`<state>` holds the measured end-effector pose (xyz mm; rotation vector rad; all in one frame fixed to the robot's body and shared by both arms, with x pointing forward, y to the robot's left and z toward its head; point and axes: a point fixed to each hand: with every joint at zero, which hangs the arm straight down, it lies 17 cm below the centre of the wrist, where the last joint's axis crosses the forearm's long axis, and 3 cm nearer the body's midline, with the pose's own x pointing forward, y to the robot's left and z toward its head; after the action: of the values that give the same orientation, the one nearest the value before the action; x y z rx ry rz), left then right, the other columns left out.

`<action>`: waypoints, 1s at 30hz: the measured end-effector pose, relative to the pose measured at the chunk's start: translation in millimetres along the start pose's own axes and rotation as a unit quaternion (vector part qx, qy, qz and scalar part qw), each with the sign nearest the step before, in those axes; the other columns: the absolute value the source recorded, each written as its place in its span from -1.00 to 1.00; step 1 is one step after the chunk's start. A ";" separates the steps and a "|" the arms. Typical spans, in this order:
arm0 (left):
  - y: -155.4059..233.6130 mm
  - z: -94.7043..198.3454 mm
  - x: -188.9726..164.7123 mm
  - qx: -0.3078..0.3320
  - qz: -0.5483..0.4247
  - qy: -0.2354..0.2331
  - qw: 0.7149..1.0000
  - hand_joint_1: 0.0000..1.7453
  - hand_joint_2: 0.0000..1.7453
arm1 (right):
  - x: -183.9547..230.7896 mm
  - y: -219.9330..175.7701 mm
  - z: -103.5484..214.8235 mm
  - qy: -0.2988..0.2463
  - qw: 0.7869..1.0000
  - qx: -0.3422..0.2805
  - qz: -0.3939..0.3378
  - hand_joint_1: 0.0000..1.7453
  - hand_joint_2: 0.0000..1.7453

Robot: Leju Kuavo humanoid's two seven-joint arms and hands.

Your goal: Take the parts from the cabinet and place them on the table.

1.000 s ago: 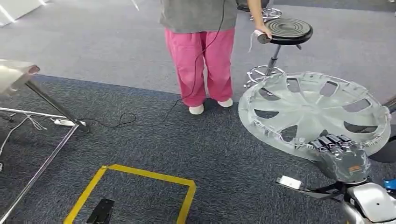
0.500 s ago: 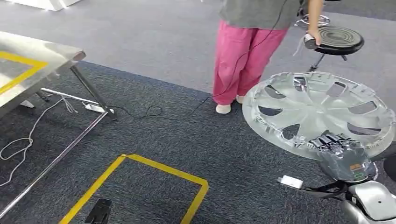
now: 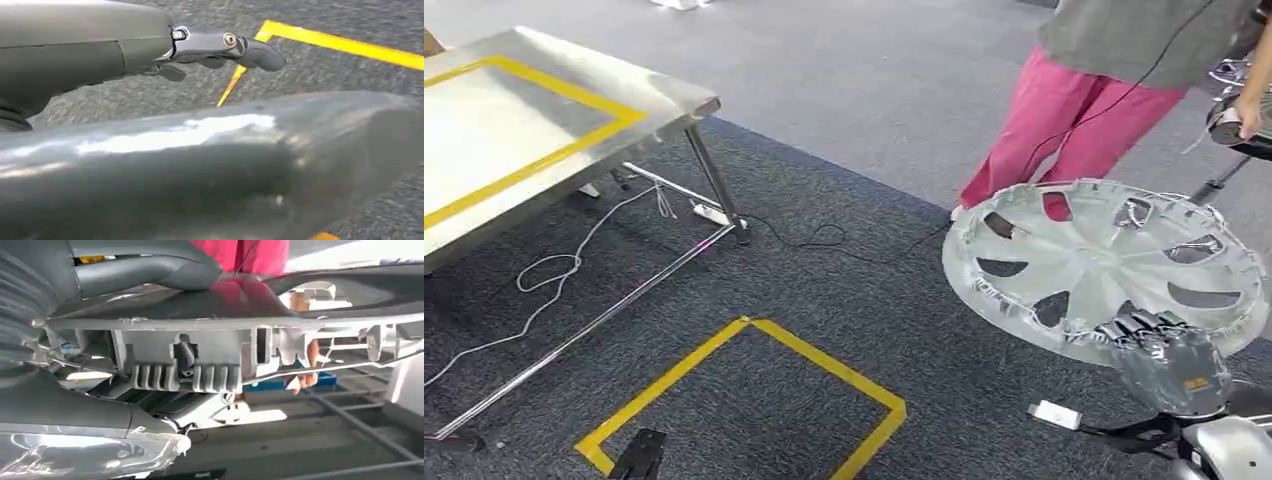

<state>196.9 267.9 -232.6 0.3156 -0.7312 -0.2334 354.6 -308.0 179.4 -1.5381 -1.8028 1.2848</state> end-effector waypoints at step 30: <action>-24.5 3.6 4.7 -0.036 -0.004 0.011 0.999 -1.00 -1.00 | -17.4 -22.9 33.9 0.051 0.999 0.006 0.016 1.00 1.00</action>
<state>195.5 243.0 -235.9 0.2527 -0.6982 -0.2631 320.3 -335.2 187.0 -1.6020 -1.7116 1.2072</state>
